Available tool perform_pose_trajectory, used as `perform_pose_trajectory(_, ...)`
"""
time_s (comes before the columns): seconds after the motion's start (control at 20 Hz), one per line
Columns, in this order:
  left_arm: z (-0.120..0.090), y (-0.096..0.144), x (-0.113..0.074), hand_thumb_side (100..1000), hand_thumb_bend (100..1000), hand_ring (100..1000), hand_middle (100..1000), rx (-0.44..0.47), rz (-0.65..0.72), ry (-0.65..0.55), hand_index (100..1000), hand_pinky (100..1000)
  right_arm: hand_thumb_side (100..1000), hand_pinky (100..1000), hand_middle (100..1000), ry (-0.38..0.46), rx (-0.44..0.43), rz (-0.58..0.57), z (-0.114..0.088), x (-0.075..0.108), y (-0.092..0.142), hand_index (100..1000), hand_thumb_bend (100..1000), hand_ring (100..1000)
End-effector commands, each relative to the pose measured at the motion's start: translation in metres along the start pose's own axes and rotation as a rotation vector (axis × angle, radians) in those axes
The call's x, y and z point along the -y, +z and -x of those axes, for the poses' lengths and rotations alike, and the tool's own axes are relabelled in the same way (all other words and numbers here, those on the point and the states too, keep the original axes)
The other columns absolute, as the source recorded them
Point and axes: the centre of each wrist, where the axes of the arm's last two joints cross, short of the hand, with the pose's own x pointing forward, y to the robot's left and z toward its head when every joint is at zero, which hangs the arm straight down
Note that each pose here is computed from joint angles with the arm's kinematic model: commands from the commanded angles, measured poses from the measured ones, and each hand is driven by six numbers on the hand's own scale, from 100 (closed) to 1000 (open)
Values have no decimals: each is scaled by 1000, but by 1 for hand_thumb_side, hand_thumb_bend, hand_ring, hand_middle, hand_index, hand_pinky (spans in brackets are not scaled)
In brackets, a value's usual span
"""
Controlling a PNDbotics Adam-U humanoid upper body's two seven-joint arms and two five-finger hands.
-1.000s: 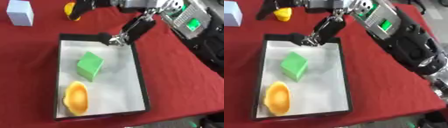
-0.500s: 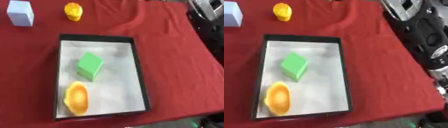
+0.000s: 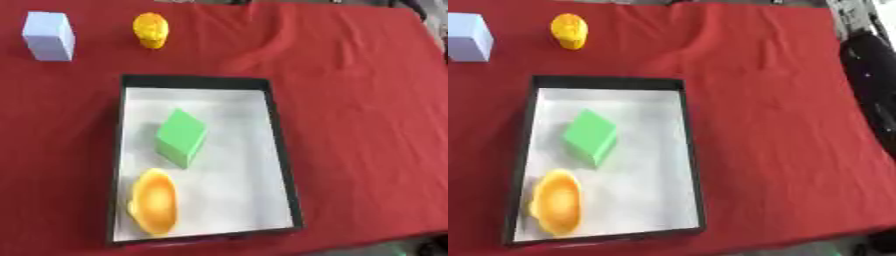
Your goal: Pick up objects on the table and place them in the box.
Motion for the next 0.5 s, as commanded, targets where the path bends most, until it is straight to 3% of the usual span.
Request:
perform_pose_trajectory(0.05, -19, -21, -19, 617, 100, 816, 762, 81, 83, -108, 851, 853, 365, 971, 745, 4, 28, 69, -14, 4, 7, 889, 100, 789)
perform_pose_trajectory(0.35, -36, -52, -45, 573, 100, 836, 778, 124, 358, -344, 884, 873, 498, 982, 745, -48, -7, 163, -2, -2, 32, 889, 100, 790)
perform_pose_trajectory(0.5, -40, -66, -63, 446, 100, 848, 773, 139, 489, -481, 881, 883, 571, 984, 752, -80, -18, 185, 3, -2, 41, 890, 100, 797)
